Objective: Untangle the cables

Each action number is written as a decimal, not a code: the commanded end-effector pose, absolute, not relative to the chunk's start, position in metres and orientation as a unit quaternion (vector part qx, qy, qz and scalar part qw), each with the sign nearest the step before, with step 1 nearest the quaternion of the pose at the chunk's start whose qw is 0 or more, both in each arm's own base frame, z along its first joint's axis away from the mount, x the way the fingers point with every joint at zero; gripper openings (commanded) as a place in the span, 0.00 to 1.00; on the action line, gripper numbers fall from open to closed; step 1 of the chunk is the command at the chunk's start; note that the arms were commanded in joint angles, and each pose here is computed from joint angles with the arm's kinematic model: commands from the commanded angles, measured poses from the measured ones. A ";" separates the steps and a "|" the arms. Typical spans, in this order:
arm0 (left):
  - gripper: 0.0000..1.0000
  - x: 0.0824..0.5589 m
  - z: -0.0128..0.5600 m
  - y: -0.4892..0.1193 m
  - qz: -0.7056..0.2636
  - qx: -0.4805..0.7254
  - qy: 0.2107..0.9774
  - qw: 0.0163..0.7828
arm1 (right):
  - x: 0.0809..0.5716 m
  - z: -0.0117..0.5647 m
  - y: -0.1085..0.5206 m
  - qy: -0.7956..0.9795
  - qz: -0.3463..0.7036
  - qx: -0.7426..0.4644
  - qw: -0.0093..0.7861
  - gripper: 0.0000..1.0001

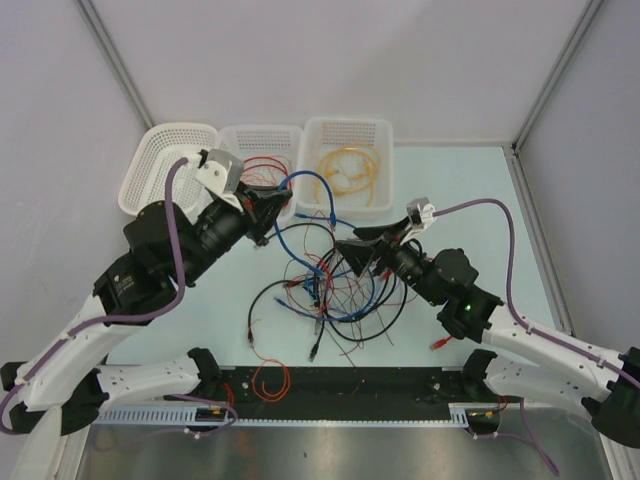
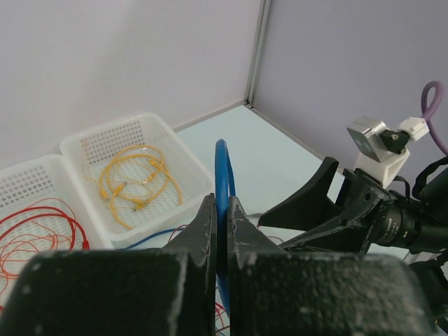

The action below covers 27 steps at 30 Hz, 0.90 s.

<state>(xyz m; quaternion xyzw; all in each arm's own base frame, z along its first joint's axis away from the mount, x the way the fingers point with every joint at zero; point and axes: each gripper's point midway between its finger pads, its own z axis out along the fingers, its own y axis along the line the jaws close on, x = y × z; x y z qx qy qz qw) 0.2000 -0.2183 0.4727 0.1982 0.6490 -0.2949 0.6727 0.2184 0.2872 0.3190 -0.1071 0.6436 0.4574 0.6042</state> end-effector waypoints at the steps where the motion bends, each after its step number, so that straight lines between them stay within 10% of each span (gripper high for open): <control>1: 0.00 0.197 0.482 -0.217 -0.316 0.186 0.635 0.680 | 0.208 0.328 0.307 0.625 0.494 -0.131 0.590 0.71; 10: 0.00 0.195 0.478 -0.216 -0.318 0.185 0.637 0.677 | 0.217 0.293 0.327 0.667 0.474 -0.147 0.556 0.56; 19: 0.00 0.194 0.458 -0.227 -0.337 0.186 0.647 0.658 | 0.219 0.320 0.319 0.638 0.480 -0.126 0.588 0.00; 27: 0.00 0.195 0.422 -0.245 -0.357 0.191 0.661 0.632 | 0.199 0.361 0.318 0.598 0.521 -0.138 0.592 0.00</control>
